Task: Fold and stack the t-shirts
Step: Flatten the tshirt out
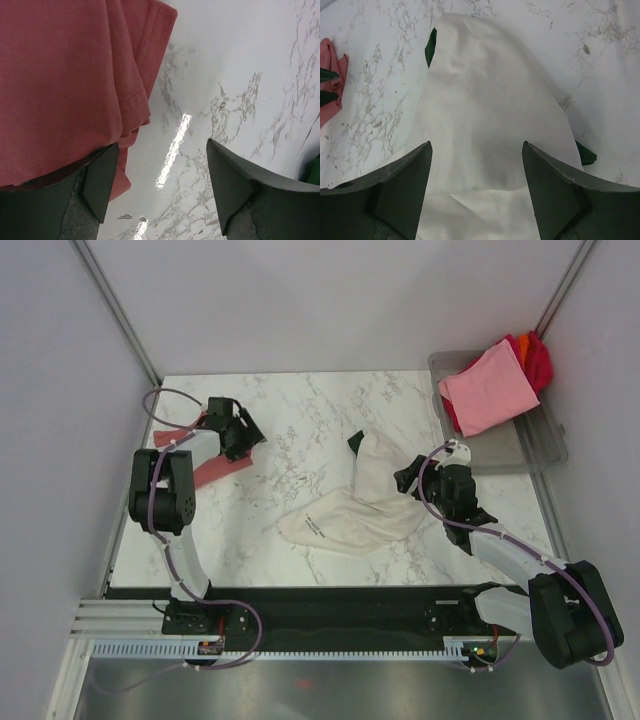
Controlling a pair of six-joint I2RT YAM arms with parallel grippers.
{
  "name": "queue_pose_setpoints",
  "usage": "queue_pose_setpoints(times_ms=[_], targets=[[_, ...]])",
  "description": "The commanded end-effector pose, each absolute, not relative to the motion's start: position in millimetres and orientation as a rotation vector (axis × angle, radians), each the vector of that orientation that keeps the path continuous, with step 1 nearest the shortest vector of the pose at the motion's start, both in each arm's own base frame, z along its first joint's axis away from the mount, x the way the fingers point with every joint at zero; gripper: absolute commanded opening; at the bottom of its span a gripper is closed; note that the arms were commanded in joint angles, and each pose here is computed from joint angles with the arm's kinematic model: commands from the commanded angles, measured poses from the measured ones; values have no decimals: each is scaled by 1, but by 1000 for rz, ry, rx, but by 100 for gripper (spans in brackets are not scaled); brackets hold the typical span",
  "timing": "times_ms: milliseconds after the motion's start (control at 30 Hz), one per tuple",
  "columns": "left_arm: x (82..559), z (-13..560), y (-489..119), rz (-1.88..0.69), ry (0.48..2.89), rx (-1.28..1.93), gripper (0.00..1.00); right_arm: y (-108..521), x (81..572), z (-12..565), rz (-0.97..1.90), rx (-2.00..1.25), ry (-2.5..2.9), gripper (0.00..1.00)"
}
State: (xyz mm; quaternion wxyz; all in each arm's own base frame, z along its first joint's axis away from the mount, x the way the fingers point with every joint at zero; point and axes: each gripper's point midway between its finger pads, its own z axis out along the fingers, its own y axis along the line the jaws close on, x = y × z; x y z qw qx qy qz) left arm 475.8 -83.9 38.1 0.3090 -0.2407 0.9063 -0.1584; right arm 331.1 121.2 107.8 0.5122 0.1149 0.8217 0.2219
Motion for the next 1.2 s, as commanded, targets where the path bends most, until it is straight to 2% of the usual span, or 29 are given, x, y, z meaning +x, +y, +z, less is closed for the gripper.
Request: queue_pose_setpoints(times_ms=[0,267,400,567,767,967,1167], targets=[[455,16,-50,-345,2444,-797,80,119,337,120,526,277,1917,81],[407,13,12,-258,2366,-1075,82,116,336,123,516,286,1906,81],[399,22,23,-210,2323,-1091,83,115,335,125,514,287,1897,81],[401,46,9,-292,2304,-981,82,120,337,124,533,265,1908,82],[396,91,-61,-355,2292,-643,85,119,341,112,493,268,1973,84],[396,133,-185,-613,2259,-270,87,111,341,114,453,301,1968,83],[396,102,-284,-787,2418,-106,81,86,328,131,375,377,1866,83]])
